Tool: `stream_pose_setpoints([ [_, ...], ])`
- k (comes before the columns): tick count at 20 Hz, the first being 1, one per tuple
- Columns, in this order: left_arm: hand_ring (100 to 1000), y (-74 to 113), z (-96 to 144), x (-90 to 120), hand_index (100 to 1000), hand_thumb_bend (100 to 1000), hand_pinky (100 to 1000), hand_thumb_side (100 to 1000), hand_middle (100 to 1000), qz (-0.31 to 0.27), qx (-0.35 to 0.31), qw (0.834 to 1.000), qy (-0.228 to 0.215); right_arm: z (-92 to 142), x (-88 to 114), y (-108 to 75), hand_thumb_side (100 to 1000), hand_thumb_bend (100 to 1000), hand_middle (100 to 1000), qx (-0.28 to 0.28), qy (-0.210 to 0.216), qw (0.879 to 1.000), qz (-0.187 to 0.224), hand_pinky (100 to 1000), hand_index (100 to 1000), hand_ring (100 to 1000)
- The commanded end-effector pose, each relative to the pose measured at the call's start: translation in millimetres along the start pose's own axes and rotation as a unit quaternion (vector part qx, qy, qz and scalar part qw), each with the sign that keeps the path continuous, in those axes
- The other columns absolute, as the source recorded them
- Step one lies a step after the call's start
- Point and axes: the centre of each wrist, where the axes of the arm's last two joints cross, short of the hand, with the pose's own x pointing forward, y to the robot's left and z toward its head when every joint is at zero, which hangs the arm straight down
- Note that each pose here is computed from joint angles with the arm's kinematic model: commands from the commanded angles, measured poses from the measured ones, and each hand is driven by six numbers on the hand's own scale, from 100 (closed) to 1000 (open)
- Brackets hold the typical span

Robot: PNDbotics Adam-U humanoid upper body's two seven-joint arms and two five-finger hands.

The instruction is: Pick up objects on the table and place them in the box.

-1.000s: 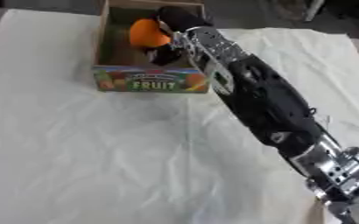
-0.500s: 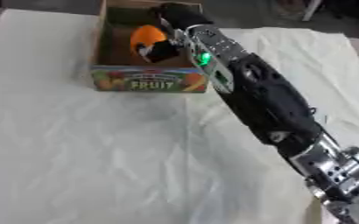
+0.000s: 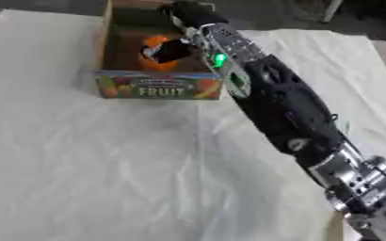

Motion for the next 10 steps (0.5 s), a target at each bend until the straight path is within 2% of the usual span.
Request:
stream_pose_setpoints([
  [1, 367, 1.9, -2, 6, 718, 100, 326, 724, 638, 0.0, 0.001, 1.0, -0.009, 18, -4, -31.4, 742, 241, 807, -0.054, -0.01, 0.998, -0.013, 930, 976, 1000],
  [3, 367, 3.1, -2, 6, 718, 100, 326, 720, 638, -0.001, 0.005, 1.0, -0.009, 36, -1, -46.2, 733, 192, 799, -0.083, -0.026, 0.996, -0.037, 937, 977, 1000],
  [6, 368, 4.1, -2, 6, 717, 100, 327, 723, 639, -0.003, 0.008, 1.0, -0.009, 67, 4, -67.6, 735, 164, 790, -0.127, -0.045, 0.988, -0.072, 941, 976, 1000],
  [10, 369, 4.6, -1, 5, 717, 100, 328, 723, 639, -0.004, 0.01, 1.0, -0.008, 109, 9, -81.3, 718, 144, 784, -0.168, -0.063, 0.979, -0.099, 943, 975, 1000],
])
